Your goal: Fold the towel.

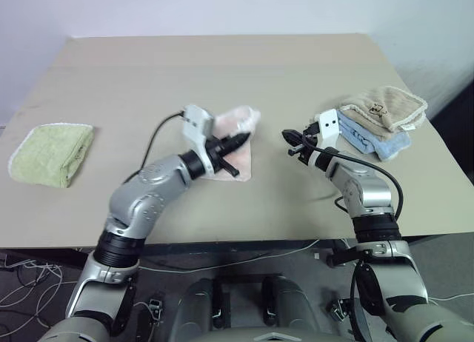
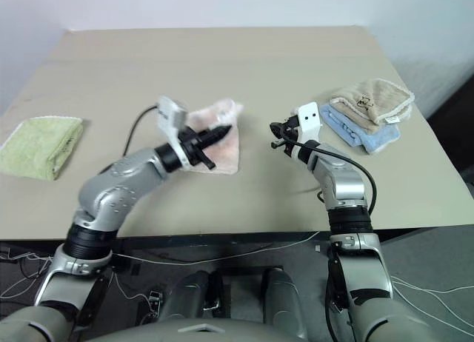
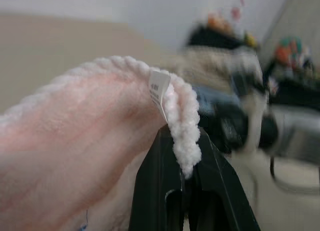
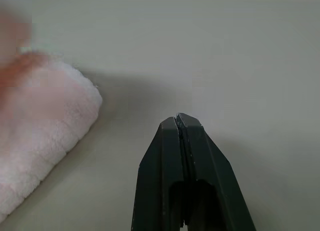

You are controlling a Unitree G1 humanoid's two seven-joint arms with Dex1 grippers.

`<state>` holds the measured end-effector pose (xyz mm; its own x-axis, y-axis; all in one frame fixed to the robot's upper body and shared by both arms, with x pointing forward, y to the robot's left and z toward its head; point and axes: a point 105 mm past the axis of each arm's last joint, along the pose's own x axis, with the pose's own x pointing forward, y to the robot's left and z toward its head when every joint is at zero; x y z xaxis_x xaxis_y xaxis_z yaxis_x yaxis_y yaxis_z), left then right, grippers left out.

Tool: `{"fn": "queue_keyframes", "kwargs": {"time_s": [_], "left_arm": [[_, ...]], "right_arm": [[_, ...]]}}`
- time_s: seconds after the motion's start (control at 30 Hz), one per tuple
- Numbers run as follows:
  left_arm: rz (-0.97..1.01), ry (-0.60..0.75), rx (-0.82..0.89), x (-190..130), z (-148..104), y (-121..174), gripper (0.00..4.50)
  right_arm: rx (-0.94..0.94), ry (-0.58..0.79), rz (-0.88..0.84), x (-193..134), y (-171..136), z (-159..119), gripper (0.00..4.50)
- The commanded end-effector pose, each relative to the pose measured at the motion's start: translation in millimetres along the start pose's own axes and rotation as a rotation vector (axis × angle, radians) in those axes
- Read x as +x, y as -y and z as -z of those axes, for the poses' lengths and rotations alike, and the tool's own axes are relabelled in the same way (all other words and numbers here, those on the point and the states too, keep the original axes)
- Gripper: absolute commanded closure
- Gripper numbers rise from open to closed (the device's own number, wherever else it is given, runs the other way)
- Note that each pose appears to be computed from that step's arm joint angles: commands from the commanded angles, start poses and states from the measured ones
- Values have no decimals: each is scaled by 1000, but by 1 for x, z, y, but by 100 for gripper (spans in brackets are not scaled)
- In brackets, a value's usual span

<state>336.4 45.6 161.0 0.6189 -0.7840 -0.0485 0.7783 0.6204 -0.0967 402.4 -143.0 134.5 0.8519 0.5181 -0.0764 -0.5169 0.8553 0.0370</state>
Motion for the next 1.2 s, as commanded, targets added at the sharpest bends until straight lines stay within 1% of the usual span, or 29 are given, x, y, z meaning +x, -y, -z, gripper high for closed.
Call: {"fn": "queue_keyframes", "kwargs": {"time_s": [0.03,0.17,0.23,0.3,0.37,0.4,0.5,0.57,0.67,0.7,0.77,0.83,0.93,1.03,1.13,1.2], "left_arm": [[34,-60,71,4,11,5,446],[39,-68,19,2,15,3,348],[41,-60,9,-1,14,2,276],[50,-26,-29,-6,7,2,211],[55,24,-73,-13,-4,1,139],[51,64,-103,-19,-11,-2,110],[-4,214,-191,-42,-35,-18,110],[-57,247,-200,-52,-39,-28,110],[-185,233,-135,-65,-32,-50,175],[-230,211,-115,-68,-26,-59,205],[-273,180,-86,-71,-18,-67,272],[-283,158,-60,-69,-12,-70,349],[-277,121,-35,-63,-2,-72,448],[-272,59,-10,-55,11,-74,448],[-257,-33,33,-48,29,-74,448],[-273,-119,61,-46,47,-78,448]], "right_arm": [[-29,71,14,-6,2,-21,450],[-33,72,19,-7,3,-22,450],[-37,74,17,-7,2,-23,450],[-41,79,12,-5,1,-25,450],[-47,85,6,-3,-1,-28,450],[-51,90,0,-3,-3,-30,450],[-52,111,-44,-1,-11,-38,450],[-44,120,-68,-1,-16,-41,450],[-41,132,-137,1,-34,-46,450],[-42,138,-173,2,-43,-48,450],[-41,145,-228,3,-59,-51,450],[-47,145,-285,6,-74,-51,450],[-84,118,-344,13,-94,-42,450],[-114,58,-377,21,-105,-24,450],[-122,-18,-375,28,-106,-1,450],[-142,-91,-363,32,-105,20,450]]}}
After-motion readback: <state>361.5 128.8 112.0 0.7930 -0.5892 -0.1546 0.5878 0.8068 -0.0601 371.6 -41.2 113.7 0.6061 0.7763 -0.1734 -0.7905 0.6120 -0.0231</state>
